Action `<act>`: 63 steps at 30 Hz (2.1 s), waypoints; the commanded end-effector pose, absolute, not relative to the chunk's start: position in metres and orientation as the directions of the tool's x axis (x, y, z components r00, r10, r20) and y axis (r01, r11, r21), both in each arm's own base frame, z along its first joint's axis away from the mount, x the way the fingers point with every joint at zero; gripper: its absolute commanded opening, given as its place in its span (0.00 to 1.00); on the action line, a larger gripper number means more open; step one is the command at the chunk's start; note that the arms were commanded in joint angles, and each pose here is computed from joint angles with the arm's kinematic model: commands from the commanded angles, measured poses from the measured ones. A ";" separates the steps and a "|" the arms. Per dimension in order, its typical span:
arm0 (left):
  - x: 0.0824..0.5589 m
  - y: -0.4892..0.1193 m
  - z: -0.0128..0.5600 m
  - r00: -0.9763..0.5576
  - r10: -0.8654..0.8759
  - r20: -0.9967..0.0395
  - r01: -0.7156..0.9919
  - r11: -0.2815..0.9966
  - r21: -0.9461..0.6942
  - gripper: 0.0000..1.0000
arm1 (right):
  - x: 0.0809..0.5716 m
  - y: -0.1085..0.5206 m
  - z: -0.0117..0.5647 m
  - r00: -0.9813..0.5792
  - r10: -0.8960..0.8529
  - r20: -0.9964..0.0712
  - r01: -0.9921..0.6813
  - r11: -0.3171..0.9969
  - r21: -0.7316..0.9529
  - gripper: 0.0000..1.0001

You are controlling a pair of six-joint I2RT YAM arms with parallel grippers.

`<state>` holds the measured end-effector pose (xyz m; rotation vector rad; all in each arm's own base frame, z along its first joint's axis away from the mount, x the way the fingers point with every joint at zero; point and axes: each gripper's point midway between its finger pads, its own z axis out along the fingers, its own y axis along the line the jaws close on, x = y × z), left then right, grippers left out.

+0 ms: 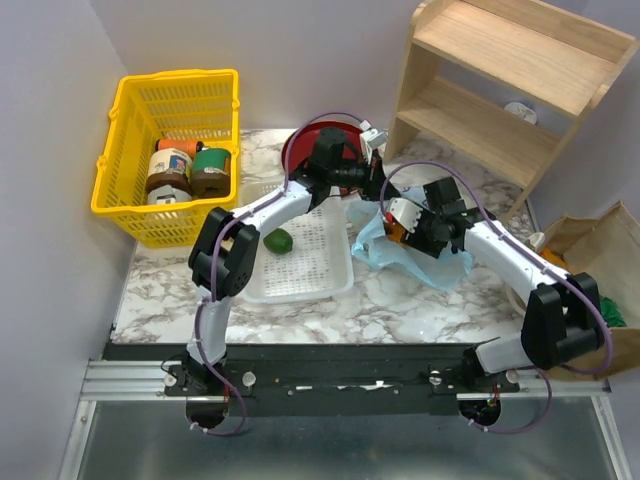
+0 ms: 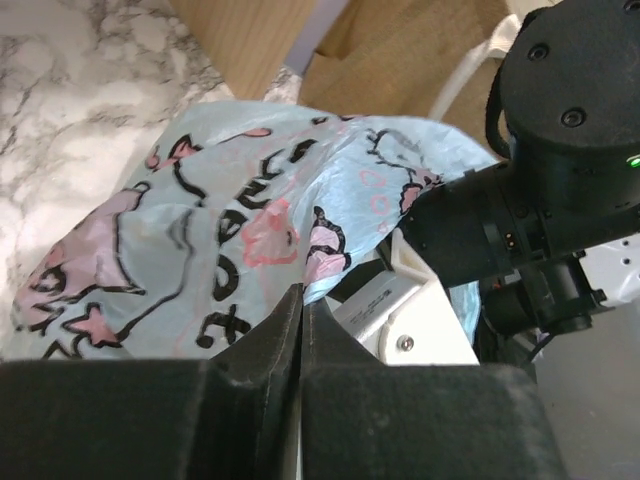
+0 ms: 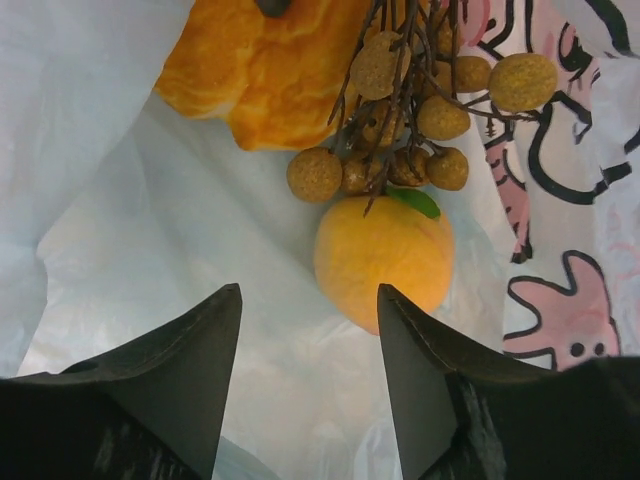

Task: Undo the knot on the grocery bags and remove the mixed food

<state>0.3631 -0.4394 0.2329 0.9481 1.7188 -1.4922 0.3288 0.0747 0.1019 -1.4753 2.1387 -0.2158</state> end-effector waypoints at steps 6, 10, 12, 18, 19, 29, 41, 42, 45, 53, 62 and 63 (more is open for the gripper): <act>0.398 -0.414 0.252 -0.653 -0.046 -0.756 0.740 0.175 -0.650 0.77 | 0.374 0.049 0.105 -0.380 -0.859 -0.342 -0.717 0.508 -0.477 0.65; 0.410 -0.398 0.277 -0.642 -0.102 -0.760 0.742 0.167 -0.649 0.82 | 0.382 0.039 0.105 -0.393 -0.861 -0.323 -0.712 0.508 -0.485 0.66; 0.409 -0.391 0.278 -0.636 -0.097 -0.766 0.749 0.163 -0.643 0.82 | 0.383 0.034 0.100 -0.410 -0.860 -0.303 -0.727 0.509 -0.461 0.66; 0.387 -0.366 0.278 -0.653 -0.075 -0.754 0.742 0.140 -0.656 0.82 | 0.378 0.033 0.064 -0.448 -0.866 -0.222 -0.799 0.499 -0.337 0.70; 0.382 -0.363 0.285 -0.644 -0.075 -0.762 0.750 0.134 -0.647 0.82 | 0.375 0.033 0.057 -0.454 -0.867 -0.206 -0.809 0.498 -0.312 0.71; 0.356 -0.343 0.282 -0.632 -0.044 -0.774 0.758 0.172 -0.629 0.82 | 0.365 0.016 0.027 -0.504 -0.860 -0.077 -0.819 0.505 -0.273 0.76; 0.343 -0.329 0.277 -0.606 0.002 -0.795 0.777 0.216 -0.592 0.82 | 0.363 0.015 0.045 -0.491 -0.866 -0.091 -0.819 0.495 -0.289 0.29; 0.344 -0.329 0.274 -0.602 0.008 -0.798 0.778 0.227 -0.585 0.82 | 0.358 0.016 0.055 -0.498 -0.861 -0.099 -0.818 0.505 -0.276 0.26; 0.344 -0.328 0.274 -0.597 0.009 -0.802 0.781 0.233 -0.579 0.82 | 0.344 0.031 0.100 -0.511 -0.836 -0.199 -0.804 0.547 -0.234 0.20; 0.352 -0.329 0.282 -0.565 0.003 -0.825 0.801 0.242 -0.548 0.82 | 0.281 0.077 0.199 -0.377 -0.773 -0.511 -0.844 0.514 -0.155 0.18; 0.344 -0.310 0.316 -0.355 0.111 -0.928 0.897 0.322 -0.304 0.82 | 0.226 0.121 0.269 -0.218 -0.641 -0.736 -0.913 0.401 -0.079 0.22; 0.341 -0.304 0.316 -0.294 0.169 -0.941 0.915 0.333 -0.226 0.83 | 0.208 0.123 0.267 -0.263 -0.652 -0.711 -0.923 0.385 -0.011 0.23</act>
